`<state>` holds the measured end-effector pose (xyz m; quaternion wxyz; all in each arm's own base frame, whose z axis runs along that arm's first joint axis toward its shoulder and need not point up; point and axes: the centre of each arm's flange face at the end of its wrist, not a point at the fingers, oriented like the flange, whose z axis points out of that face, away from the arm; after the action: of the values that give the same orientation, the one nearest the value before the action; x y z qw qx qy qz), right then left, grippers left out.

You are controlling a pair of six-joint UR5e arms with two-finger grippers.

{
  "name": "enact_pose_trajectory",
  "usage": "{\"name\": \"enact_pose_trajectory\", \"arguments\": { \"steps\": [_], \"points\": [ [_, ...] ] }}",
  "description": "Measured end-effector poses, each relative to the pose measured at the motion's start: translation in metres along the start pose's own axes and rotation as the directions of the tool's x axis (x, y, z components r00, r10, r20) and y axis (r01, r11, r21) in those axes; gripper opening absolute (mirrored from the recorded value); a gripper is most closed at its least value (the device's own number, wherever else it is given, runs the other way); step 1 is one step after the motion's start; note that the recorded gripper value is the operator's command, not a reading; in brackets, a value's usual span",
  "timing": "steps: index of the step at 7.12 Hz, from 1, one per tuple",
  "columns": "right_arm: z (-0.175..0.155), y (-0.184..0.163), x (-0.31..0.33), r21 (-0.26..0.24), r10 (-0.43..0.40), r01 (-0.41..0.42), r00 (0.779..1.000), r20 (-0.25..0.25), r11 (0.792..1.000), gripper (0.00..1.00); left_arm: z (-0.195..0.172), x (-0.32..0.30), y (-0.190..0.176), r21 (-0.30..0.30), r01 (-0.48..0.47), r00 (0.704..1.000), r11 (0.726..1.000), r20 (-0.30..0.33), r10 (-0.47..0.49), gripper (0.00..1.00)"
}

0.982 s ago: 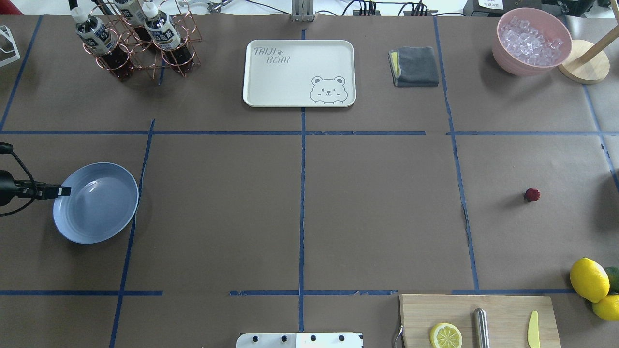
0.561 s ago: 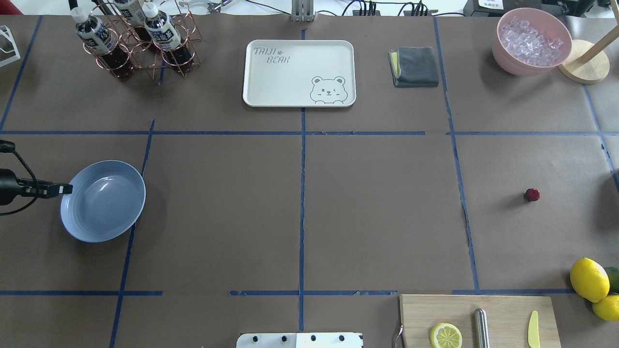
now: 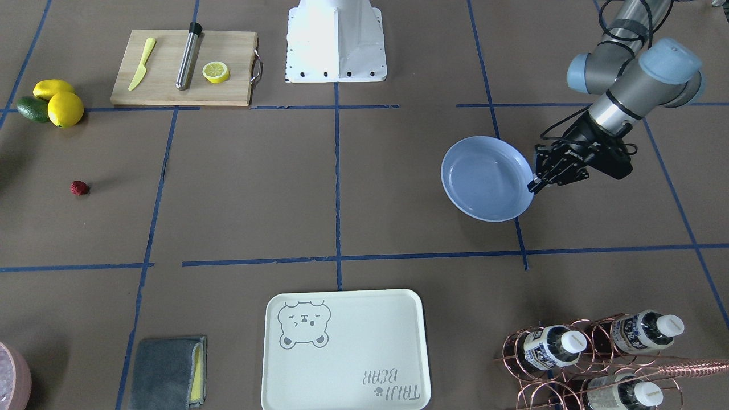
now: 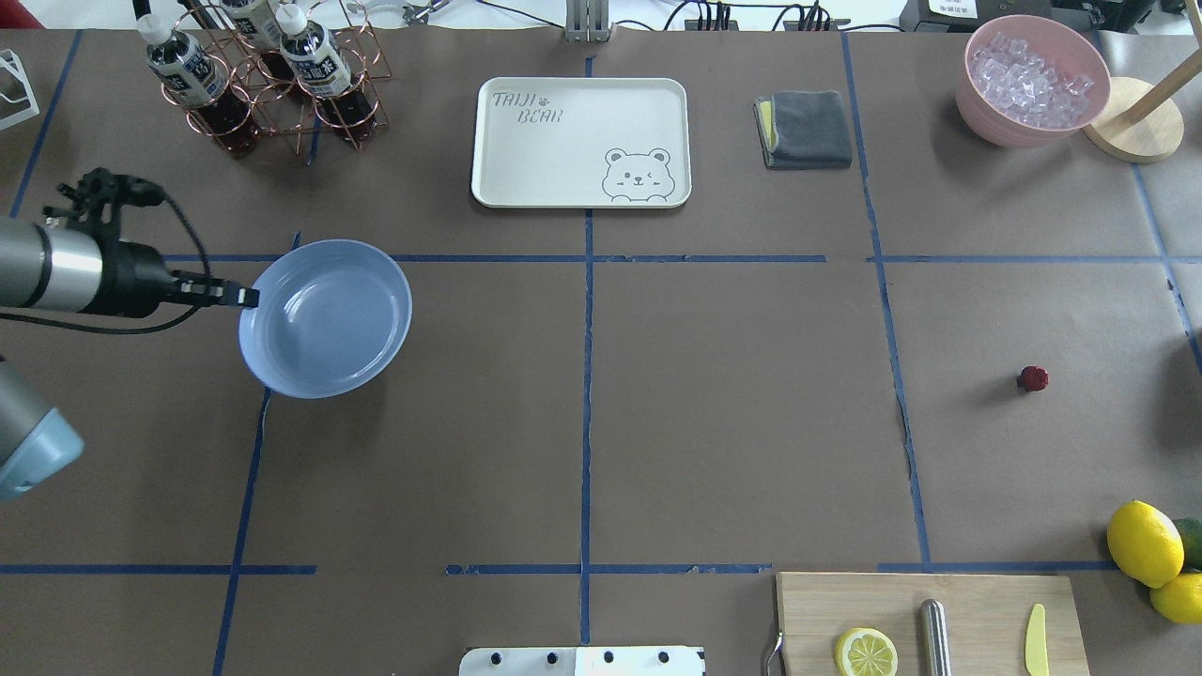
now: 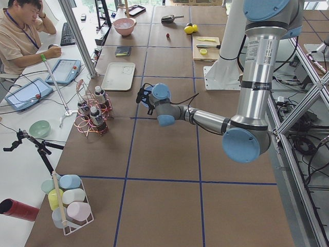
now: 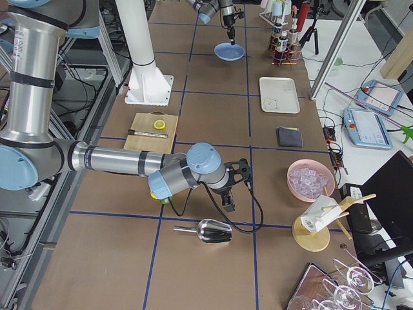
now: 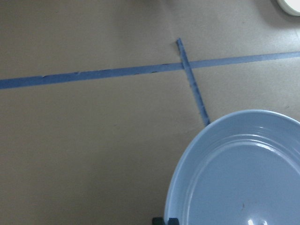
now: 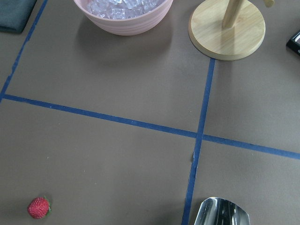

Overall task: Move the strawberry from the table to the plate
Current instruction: 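Slide the light blue plate with the left gripper toward the table center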

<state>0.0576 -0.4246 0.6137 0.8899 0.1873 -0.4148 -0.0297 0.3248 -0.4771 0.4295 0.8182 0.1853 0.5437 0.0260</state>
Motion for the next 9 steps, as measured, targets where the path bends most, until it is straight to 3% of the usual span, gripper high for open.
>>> {"name": "enact_pose_trajectory", "arguments": {
  "steps": [2, 4, 6, 9],
  "points": [
    [0.0, 0.0, 0.0, 0.001, 0.0, 0.0, 1.0, -0.002, 1.0, 1.0, 0.059, 0.113, -0.008, -0.007, 0.005, 1.0, 1.0, 0.023, -0.005, 0.0],
    [0.0, 0.0, 0.001, 0.001, 0.0, 0.0, 1.0, -0.003, 1.0, 1.0, 0.101, 0.187, 0.022, -0.007, -0.001, 0.999, 1.0, 0.037, 0.001, 0.0],
    [0.0, -0.001, 0.0, 0.002, -0.001, 0.001, 1.0, -0.003, 1.0, 1.0, 0.127, 0.217, 0.054, -0.022, -0.022, 0.999, 1.0, 0.038, 0.023, 0.0],
    [0.0, -0.001, 0.0, 0.002, 0.0, 0.0, 1.0, -0.003, 1.0, 1.0, 0.135, 0.228, 0.068, -0.039, -0.036, 0.999, 0.999, 0.027, 0.037, 0.02]
  ]
}}
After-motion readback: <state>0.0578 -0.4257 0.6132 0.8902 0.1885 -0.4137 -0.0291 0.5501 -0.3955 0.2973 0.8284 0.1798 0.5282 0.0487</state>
